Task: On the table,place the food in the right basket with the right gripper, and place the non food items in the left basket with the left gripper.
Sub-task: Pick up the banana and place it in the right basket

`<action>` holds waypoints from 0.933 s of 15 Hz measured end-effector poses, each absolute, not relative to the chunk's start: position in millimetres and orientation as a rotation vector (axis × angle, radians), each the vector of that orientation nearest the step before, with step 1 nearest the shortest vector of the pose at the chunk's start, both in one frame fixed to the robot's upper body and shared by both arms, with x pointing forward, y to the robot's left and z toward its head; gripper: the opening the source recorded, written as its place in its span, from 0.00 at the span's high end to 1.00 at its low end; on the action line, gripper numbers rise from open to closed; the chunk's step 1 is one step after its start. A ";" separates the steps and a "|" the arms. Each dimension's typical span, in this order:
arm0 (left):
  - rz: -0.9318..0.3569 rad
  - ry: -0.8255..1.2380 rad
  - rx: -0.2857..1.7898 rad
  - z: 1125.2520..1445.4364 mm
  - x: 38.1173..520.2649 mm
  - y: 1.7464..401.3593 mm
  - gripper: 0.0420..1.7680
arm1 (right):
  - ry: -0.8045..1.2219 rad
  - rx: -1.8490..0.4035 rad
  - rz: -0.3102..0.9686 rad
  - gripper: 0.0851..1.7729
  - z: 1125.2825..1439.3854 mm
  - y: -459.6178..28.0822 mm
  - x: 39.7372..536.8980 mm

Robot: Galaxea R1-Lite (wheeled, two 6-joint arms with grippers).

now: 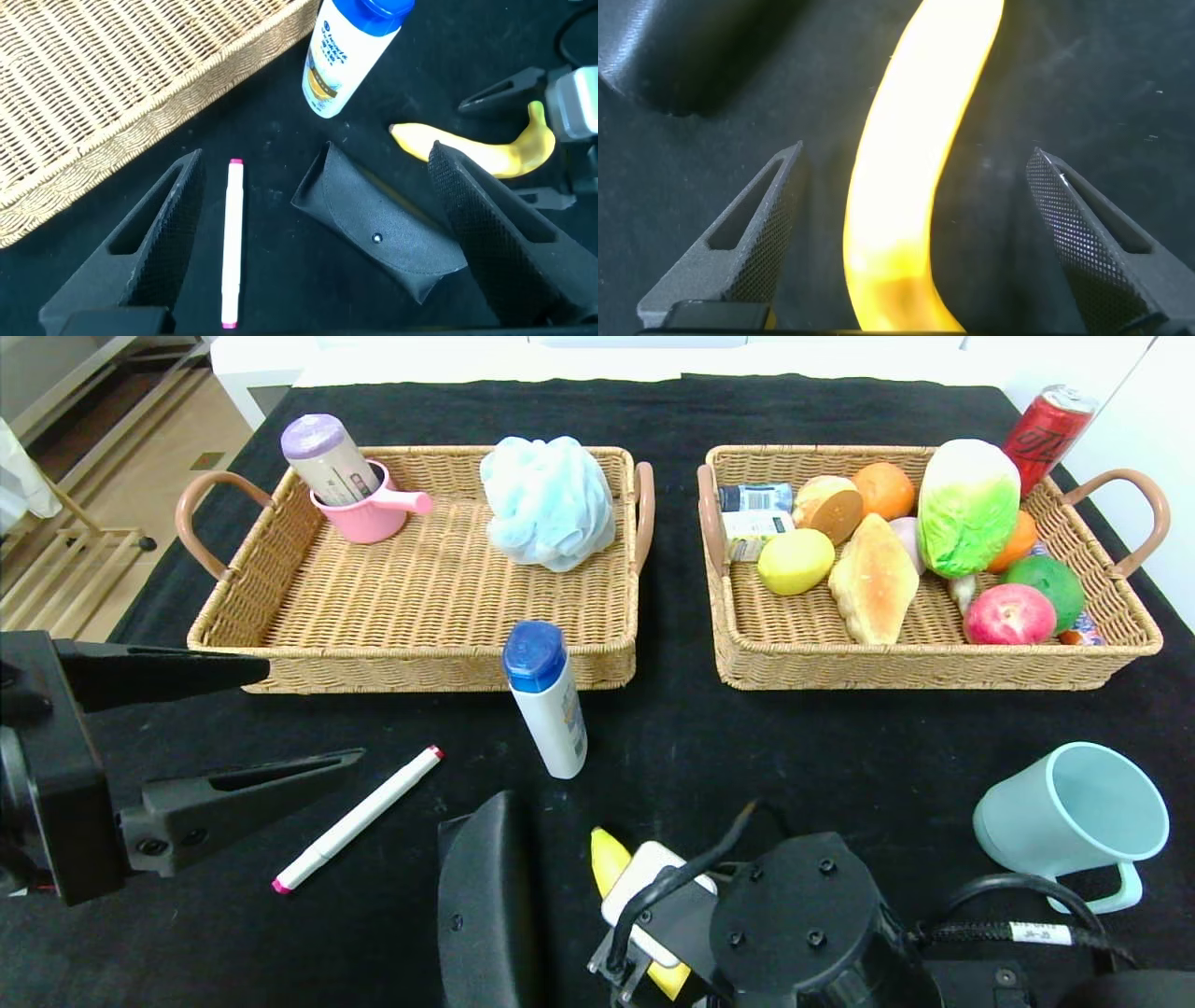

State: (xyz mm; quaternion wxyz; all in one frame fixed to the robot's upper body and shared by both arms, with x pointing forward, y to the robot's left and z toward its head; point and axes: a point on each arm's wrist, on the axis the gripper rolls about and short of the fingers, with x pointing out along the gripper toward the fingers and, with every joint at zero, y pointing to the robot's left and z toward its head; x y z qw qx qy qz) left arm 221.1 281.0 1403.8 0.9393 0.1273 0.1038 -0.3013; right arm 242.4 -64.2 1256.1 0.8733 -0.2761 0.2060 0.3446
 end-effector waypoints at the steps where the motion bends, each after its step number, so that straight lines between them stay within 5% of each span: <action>1: -0.616 0.212 0.259 1403.8 221.1 281.0 0.03 | 0.434 -0.580 0.720 0.04 1254.6 -63.4 242.8; 4: -0.616 0.213 0.260 1403.5 221.2 280.9 0.03 | 0.441 -0.586 0.718 0.04 1251.6 -61.9 243.9; 7: -0.616 0.214 0.260 1403.3 221.1 281.0 0.03 | 0.444 -0.587 0.719 0.33 1250.6 -61.6 244.2; 12: -0.615 0.211 0.260 1403.6 220.7 281.1 0.03 | 0.448 -0.584 0.716 0.68 1250.0 -62.1 244.9; 14: -0.615 0.210 0.260 1403.8 220.4 281.3 0.03 | 0.448 -0.582 0.716 0.68 1250.2 -62.3 245.3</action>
